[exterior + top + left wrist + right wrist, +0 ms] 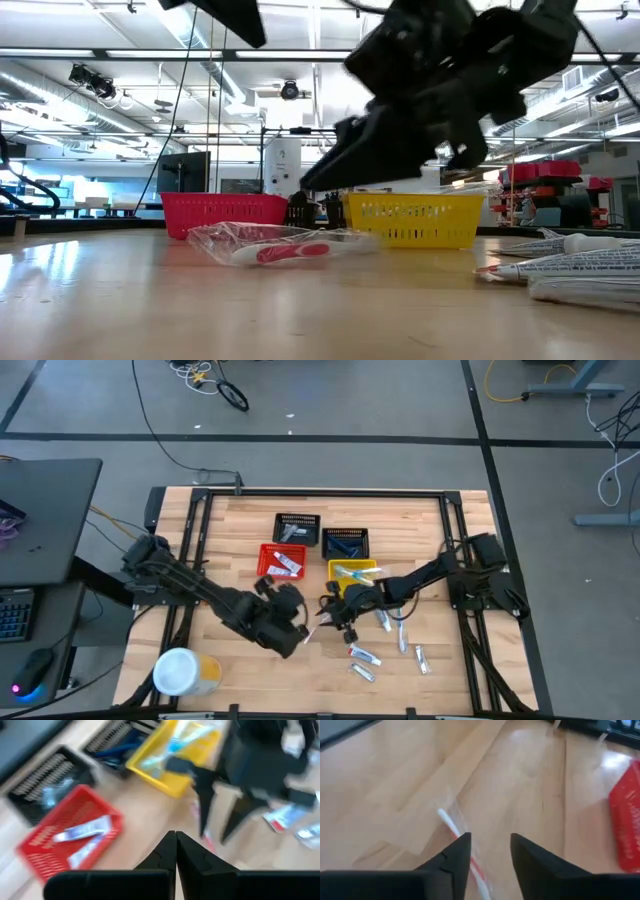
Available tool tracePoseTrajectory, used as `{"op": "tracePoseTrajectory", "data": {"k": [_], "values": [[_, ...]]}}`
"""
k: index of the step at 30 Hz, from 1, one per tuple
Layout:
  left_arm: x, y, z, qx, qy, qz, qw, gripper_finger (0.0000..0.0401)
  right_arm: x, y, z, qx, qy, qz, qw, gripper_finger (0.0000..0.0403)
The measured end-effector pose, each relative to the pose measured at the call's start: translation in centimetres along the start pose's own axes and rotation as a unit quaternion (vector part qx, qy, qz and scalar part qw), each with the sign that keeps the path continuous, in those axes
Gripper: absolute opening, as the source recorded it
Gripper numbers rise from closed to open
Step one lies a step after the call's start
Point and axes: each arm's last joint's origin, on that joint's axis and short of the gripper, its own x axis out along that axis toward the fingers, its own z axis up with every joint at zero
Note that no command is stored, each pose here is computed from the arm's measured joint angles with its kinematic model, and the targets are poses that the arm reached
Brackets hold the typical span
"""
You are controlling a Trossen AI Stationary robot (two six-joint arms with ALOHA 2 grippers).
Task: Pick & Place Travel size toiletries
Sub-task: Put the orange toothbrush into the yellow bin
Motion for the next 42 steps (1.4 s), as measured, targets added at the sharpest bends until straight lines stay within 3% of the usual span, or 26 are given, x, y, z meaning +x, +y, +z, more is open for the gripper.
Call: {"op": "tracePoseTrajectory", "data": {"k": [8, 13, 16, 23, 26, 29, 32, 36, 40, 42], "values": [[-0.6, 0.6, -0.2, -0.004, -0.001, 0.019, 1.000, 0.0015, 2.7, 0.0, -0.8, -0.008, 0.140, -0.001, 0.990, 0.0172], [-0.6, 0.6, -0.2, -0.003, -0.005, 0.022, 1.000, 0.0011, 2.9, 0.0, -0.6, 0.000, 0.146, 0.014, 0.989, 0.0170], [-0.6, 0.6, -0.2, -0.003, -0.003, 0.021, 1.000, 0.0007, 2.9, 0.0, -0.6, 0.006, 0.148, 0.012, 0.989, 0.0147], [-0.6, 0.7, -0.2, -0.005, -0.015, 0.028, 0.999, 0.0016, 2.8, -0.8, -0.6, 0.054, 0.147, -0.031, 0.987, 0.0025], [-0.6, 0.7, -0.1, -0.003, -0.020, 0.032, 0.999, 0.0015, 2.2, -0.7, 0.3, 0.075, 0.124, 0.002, 0.989, 0.0022], [-0.5, 0.7, -0.1, -0.003, -0.022, 0.033, 0.999, 0.0010, 0.6, -0.6, 3.2, 0.085, 0.076, 0.009, 0.993, 0.0022], [-0.6, 0.7, -0.1, -0.002, -0.024, 0.034, 0.999, 0.0009, -2.1, -0.7, 5.4, 0.081, 0.067, -0.023, 0.994, 0.0022], [-0.6, 0.7, -0.2, -0.003, -0.023, 0.033, 0.999, 0.0012, -7.0, -1.4, 7.2, 0.092, 0.107, -0.118, 0.983, 0.0022], [-0.6, 0.7, -0.2, -0.001, -0.023, 0.034, 0.999, 0.0014, -10.4, -2.1, 5.7, 0.106, 0.228, -0.219, 0.943, 0.0023], [-0.6, 0.7, -0.2, 0.000, -0.025, 0.034, 0.999, 0.0012, -11.0, -2.3, 4.8, 0.111, 0.275, -0.239, 0.925, 0.0023]]}}
